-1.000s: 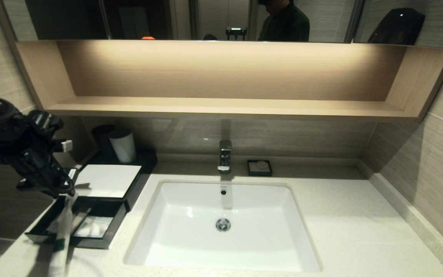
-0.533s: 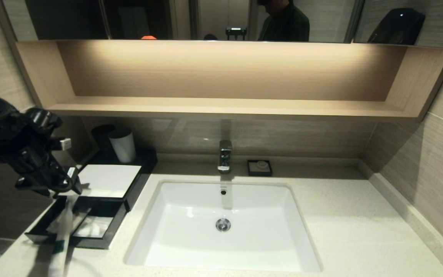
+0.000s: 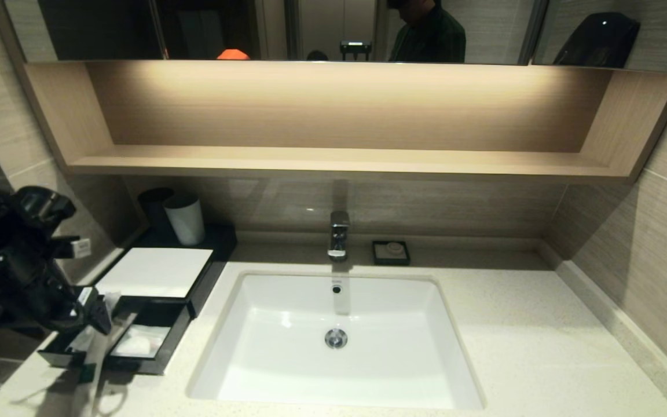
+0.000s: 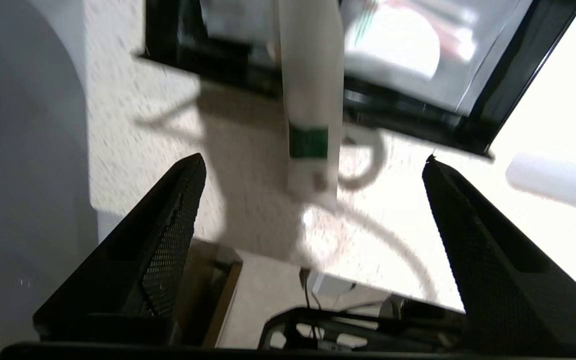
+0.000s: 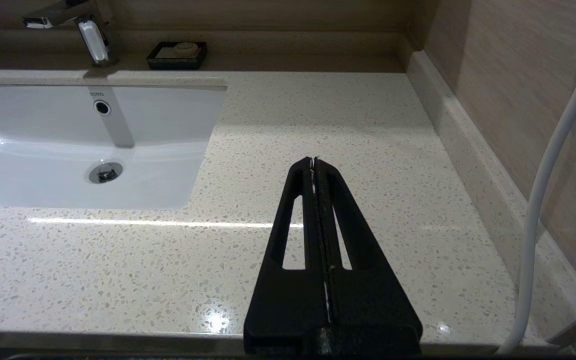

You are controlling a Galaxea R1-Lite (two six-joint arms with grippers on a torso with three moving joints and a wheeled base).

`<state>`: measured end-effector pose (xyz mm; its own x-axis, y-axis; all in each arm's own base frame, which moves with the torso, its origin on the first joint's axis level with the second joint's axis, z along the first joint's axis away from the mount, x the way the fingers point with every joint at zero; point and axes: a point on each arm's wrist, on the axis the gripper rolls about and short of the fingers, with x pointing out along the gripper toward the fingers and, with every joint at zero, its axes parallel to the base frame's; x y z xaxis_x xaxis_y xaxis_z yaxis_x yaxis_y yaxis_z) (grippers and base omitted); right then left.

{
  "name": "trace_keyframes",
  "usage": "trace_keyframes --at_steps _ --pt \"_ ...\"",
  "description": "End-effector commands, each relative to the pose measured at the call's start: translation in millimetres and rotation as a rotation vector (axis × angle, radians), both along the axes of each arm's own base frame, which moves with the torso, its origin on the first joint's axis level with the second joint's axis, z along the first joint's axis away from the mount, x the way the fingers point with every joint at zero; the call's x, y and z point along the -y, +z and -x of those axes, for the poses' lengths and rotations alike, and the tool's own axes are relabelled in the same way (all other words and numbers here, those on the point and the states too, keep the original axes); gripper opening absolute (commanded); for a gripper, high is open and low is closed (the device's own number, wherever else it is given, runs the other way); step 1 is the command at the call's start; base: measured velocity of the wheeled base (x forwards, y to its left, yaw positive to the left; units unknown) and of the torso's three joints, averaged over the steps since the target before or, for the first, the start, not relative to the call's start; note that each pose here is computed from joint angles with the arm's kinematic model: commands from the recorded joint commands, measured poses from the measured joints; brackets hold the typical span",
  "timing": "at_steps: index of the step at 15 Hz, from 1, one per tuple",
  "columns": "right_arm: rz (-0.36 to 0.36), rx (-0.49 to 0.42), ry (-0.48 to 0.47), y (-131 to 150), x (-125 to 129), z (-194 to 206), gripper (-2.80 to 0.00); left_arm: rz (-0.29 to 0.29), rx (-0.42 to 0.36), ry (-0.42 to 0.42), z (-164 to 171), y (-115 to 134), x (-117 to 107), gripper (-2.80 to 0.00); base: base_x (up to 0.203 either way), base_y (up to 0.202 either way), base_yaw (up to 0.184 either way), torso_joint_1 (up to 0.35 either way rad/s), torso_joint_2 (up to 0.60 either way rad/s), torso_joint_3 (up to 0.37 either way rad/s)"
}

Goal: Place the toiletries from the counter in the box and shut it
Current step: Place the bathroom toiletry into the drawer

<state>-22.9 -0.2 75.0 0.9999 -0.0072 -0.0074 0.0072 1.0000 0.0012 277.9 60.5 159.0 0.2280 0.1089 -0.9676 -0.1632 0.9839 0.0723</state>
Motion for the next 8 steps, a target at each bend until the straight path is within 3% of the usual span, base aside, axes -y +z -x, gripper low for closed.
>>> trace_keyframes --at_steps 1,2,5,6,8 --pt "0.000 0.000 0.000 0 0 0 -2.80 0.019 -0.077 0.001 22 -14 5 0.00 0.000 0.000 0.000 0.000 0.00 0.000" --pt "0.000 0.000 0.001 0 0 0 -2.80 0.032 -0.097 0.000 28 -21 6 0.00 0.000 0.000 0.000 0.000 0.00 0.000" --pt "0.000 0.000 0.001 0 0 0 -2.80 0.074 -0.027 0.045 30 -28 7 0.00 0.000 0.000 0.000 0.000 0.00 0.000" --pt "0.000 0.000 0.000 0 0 0 -2.80 0.079 -0.003 0.058 29 -30 7 -2.80 0.000 0.000 0.000 0.000 0.00 0.000" --pt "0.000 0.000 0.001 0 0 0 -2.80 0.081 0.000 0.065 30 -34 7 -2.80 0.000 0.000 0.000 0.000 0.00 0.000"
